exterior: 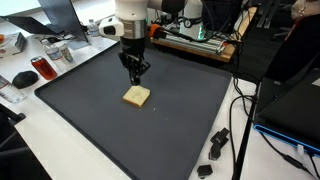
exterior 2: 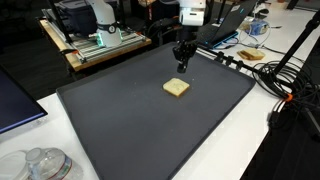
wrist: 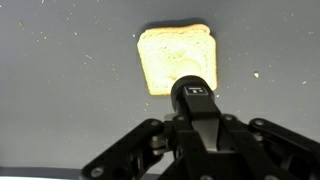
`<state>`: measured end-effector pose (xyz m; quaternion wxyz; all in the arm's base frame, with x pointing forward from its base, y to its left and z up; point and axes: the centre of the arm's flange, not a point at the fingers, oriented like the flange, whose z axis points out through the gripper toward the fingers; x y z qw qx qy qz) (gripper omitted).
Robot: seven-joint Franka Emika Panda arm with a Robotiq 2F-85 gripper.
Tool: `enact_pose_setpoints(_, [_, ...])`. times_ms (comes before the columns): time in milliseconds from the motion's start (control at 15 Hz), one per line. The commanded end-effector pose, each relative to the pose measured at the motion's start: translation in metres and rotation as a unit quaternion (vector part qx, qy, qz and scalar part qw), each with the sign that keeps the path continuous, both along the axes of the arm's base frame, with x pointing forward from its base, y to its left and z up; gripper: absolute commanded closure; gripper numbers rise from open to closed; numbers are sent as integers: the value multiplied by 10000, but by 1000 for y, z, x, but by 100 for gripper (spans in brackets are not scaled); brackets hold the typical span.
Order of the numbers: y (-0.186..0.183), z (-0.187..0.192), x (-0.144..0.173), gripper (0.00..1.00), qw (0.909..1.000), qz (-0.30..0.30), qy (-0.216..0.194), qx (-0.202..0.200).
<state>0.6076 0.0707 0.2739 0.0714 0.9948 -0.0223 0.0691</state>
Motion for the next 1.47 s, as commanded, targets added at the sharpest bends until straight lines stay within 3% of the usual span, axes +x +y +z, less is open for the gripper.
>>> enact_pose_setpoints(0, [22, 2, 18, 95, 9995, -166, -29, -282])
enact_pose_setpoints(400, [58, -15, 36, 95, 9946, -643, 26, -812])
enact_pose_setpoints(667, [71, -25, 36, 95, 9925, -788, 142, -927])
enact_pose_setpoints(733, [65, -24, 26, 78, 9943, -713, 171, -779])
enact_pose_setpoints(1000, [68, -28, 30, 78, 9940, -732, 167, -790])
enact_pose_setpoints(1067, [68, -28, 30, 95, 9940, -733, 164, -789])
enact_pose_setpoints(1400, [75, -26, 35, 95, 9841, -1305, -101, -1200])
